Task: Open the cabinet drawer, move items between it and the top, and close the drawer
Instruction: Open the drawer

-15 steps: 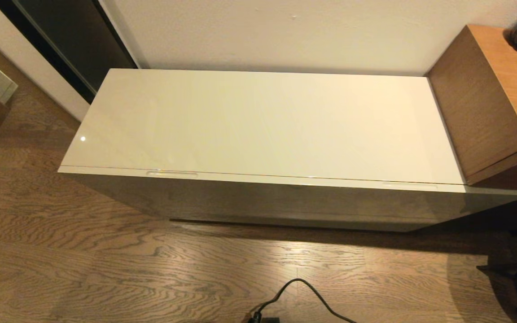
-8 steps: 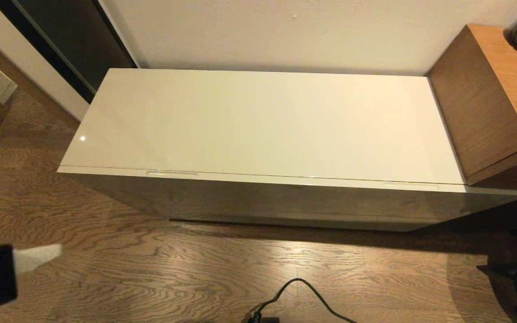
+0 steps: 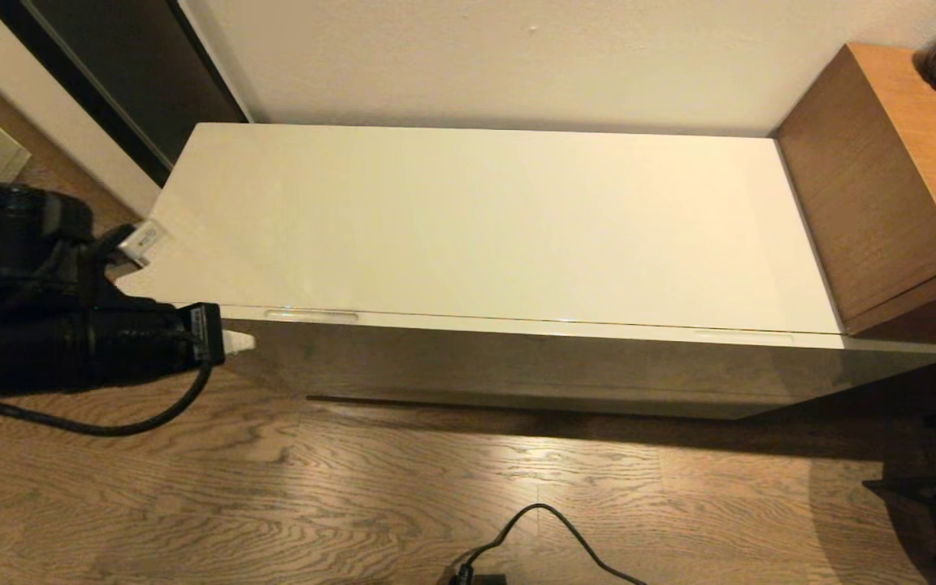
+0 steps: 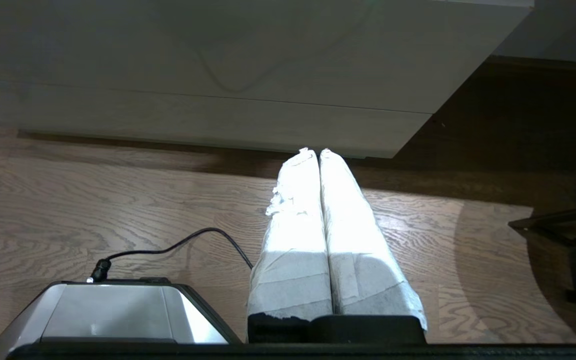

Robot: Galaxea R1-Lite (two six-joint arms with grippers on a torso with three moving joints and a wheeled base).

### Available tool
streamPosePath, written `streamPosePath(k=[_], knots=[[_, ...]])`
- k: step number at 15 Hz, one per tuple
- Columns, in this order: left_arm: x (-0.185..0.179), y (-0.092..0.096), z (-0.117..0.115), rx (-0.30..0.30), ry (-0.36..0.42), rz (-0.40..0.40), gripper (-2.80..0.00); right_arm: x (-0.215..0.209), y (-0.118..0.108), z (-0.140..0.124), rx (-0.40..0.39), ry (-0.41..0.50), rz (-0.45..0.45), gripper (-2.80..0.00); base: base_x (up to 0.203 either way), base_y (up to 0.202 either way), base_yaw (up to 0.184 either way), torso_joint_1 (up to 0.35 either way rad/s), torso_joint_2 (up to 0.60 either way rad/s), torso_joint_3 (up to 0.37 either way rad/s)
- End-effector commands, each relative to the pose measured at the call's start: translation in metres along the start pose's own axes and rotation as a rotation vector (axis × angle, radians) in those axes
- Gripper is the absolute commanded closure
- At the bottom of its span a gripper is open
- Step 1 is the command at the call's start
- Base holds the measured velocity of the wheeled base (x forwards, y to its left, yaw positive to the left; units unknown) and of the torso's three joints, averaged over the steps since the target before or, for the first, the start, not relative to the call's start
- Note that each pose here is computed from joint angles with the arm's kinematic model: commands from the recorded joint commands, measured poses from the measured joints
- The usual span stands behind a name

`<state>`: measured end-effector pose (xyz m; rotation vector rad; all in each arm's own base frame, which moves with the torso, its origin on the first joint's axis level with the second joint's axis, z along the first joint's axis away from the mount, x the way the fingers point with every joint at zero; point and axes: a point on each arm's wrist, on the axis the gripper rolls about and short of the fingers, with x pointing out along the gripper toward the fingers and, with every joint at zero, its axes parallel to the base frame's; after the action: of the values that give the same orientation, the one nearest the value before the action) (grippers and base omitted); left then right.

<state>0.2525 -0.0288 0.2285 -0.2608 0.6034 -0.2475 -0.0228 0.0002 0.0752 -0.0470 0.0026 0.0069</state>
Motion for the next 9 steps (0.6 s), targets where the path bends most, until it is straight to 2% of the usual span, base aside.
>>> streamPosePath(k=[1, 2, 5, 6, 9], knots=[[0.041, -0.001, 0.007, 0.010, 0.053, 0.035, 0.00, 0.000, 0.000, 0.000, -0.001, 0.003, 0.001, 0.00, 0.000, 0.000, 0.000, 0.000, 0.00, 0.000], [0.049, -0.001, 0.011, 0.030, 0.051, 0.049, 0.00, 0.000, 0.000, 0.000, 0.000, 0.002, 0.001, 0.00, 0.000, 0.000, 0.000, 0.000, 0.00, 0.000], [0.068, -0.003, 0.023, 0.157, 0.030, 0.110, 0.00, 0.000, 0.000, 0.000, -0.001, 0.003, 0.001, 0.00, 0.000, 0.000, 0.000, 0.000, 0.00, 0.000], [0.068, -0.006, 0.028, 0.179, 0.017, 0.107, 0.00, 0.000, 0.000, 0.000, -0.002, 0.003, 0.001, 0.00, 0.000, 0.000, 0.000, 0.000, 0.00, 0.000], [0.074, -0.011, 0.033, 0.197, 0.001, 0.095, 0.00, 0.000, 0.000, -0.001, -0.002, 0.003, 0.001, 0.00, 0.000, 0.000, 0.000, 0.000, 0.00, 0.000]])
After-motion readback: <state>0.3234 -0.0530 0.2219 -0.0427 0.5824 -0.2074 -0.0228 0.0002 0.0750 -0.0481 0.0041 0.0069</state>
